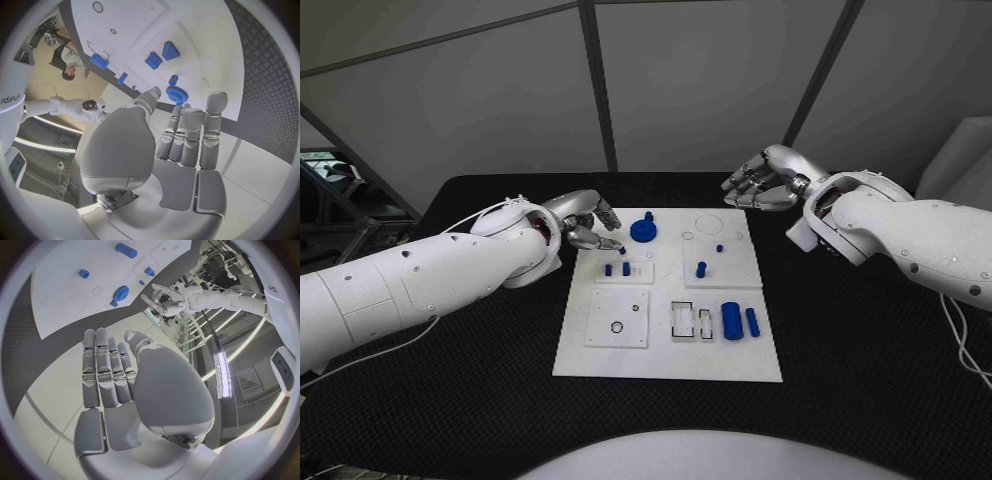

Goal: Assemble the parts on the task board

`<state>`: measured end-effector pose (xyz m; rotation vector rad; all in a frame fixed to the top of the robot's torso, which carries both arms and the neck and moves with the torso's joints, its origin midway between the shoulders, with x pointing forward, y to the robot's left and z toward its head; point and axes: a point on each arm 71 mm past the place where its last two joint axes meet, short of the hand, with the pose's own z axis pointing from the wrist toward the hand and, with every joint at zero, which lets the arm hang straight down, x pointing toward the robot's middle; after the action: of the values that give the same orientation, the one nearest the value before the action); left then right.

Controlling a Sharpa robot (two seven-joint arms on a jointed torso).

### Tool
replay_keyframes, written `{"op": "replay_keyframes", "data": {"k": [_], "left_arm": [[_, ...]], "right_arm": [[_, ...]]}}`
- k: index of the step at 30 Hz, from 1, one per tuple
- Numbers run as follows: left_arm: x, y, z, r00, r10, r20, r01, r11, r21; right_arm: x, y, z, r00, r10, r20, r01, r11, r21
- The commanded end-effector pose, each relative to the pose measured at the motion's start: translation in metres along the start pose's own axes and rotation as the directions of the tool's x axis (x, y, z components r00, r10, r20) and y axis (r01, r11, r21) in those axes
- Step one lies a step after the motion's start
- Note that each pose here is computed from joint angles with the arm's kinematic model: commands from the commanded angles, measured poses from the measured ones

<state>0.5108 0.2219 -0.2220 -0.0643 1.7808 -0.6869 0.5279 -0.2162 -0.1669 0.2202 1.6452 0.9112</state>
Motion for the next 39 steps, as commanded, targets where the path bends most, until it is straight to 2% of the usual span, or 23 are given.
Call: {"op": "replay_keyframes", "data": {"k": [1,5,8,10,14,19,20,24,29,39], "left_arm": [[-0.0158,0.0035,-0.006,0.974,-0.194,0.113,0.188,0.98,0.06],[-0.0256,0.0169,-0.0121,0.934,-0.328,0.145,0.326,0.945,0.037],[-0.0303,0.0273,-0.0167,0.868,-0.469,0.163,0.473,0.881,0.016],[-0.0318,0.0306,-0.0194,0.823,-0.544,0.164,0.549,0.836,0.017],[-0.033,0.0302,-0.0229,0.75,-0.642,0.159,0.645,0.763,0.041],[-0.0337,0.0254,-0.0279,0.628,-0.762,0.161,0.76,0.644,0.084],[-0.0337,0.0242,-0.0295,0.59,-0.79,0.168,0.788,0.609,0.093],[-0.033,0.0226,-0.0328,0.517,-0.835,0.186,0.834,0.54,0.108],[-0.0317,0.0209,-0.0358,0.46,-0.867,0.193,0.865,0.487,0.123],[-0.0296,0.0186,-0.0379,0.431,-0.884,0.182,0.88,0.456,0.133]], "right_arm": [[0.004,0.0,0.0,0.988,-0.151,-0.038,0.152,0.988,0.001],[0.009,0.001,-0.001,0.968,-0.242,-0.066,0.242,0.97,-0.009],[0.015,0.004,-0.003,0.94,-0.328,-0.094,0.327,0.945,-0.022],[0.019,0.006,-0.004,0.918,-0.381,-0.107,0.38,0.924,-0.033],[0.026,0.01,-0.007,0.888,-0.445,-0.114,0.442,0.895,-0.048],[0.037,0.014,-0.01,0.852,-0.508,-0.122,0.504,0.861,-0.067],[0.041,0.014,-0.011,0.842,-0.524,-0.128,0.519,0.852,-0.071],[0.049,0.013,-0.013,0.825,-0.546,-0.147,0.542,0.838,-0.073],[0.059,0.009,-0.013,0.813,-0.558,-0.164,0.555,0.829,-0.068],[0.069,0.005,-0.007,0.807,-0.566,-0.169,0.565,0.823,-0.063]]}}
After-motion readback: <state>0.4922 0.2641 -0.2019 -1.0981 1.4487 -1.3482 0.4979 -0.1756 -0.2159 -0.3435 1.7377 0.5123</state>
